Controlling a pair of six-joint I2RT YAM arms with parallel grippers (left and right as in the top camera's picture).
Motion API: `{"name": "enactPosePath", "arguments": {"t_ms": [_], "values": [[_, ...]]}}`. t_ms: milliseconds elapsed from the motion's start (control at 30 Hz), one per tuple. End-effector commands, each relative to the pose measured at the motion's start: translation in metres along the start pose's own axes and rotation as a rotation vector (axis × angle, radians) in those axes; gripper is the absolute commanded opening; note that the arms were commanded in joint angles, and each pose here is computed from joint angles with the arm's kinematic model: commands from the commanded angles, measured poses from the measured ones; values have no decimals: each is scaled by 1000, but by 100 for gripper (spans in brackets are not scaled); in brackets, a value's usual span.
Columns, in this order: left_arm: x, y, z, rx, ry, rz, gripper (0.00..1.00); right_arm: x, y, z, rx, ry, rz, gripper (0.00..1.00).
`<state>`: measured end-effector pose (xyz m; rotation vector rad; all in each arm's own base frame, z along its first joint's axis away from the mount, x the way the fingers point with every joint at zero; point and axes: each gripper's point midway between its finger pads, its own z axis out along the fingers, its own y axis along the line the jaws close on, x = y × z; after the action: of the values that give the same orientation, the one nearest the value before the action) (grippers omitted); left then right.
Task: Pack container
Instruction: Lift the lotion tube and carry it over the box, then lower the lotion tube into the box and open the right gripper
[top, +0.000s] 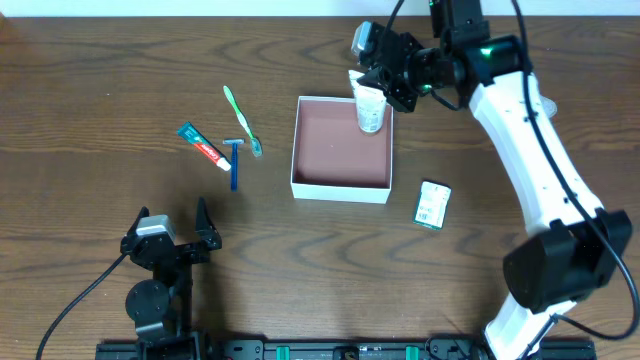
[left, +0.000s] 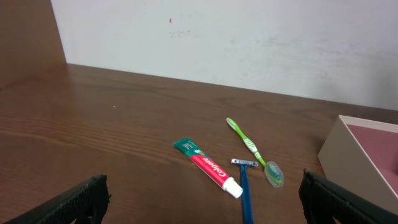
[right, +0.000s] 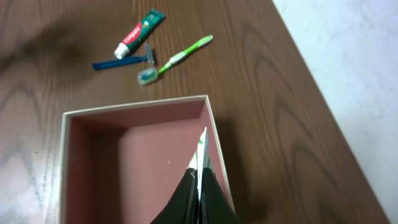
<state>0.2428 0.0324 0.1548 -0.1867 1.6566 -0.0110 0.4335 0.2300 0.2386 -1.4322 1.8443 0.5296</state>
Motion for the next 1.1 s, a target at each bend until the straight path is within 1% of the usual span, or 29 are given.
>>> {"name": "enactPosePath", "arguments": {"t_ms": [0,300,700,1067], "values": [[15,1,1,0,47,12,98,-10,0,4,-22,-48,-34,1],[15,1,1,0,47,12,98,9,-10,26,-40,-31,-7,1],[15,1,1,0,47,12,98,20,-21,18,-22,-22,23,1],[15,1,1,0,47,12,98,25,-20,22,-31,-13,35,1]]}}
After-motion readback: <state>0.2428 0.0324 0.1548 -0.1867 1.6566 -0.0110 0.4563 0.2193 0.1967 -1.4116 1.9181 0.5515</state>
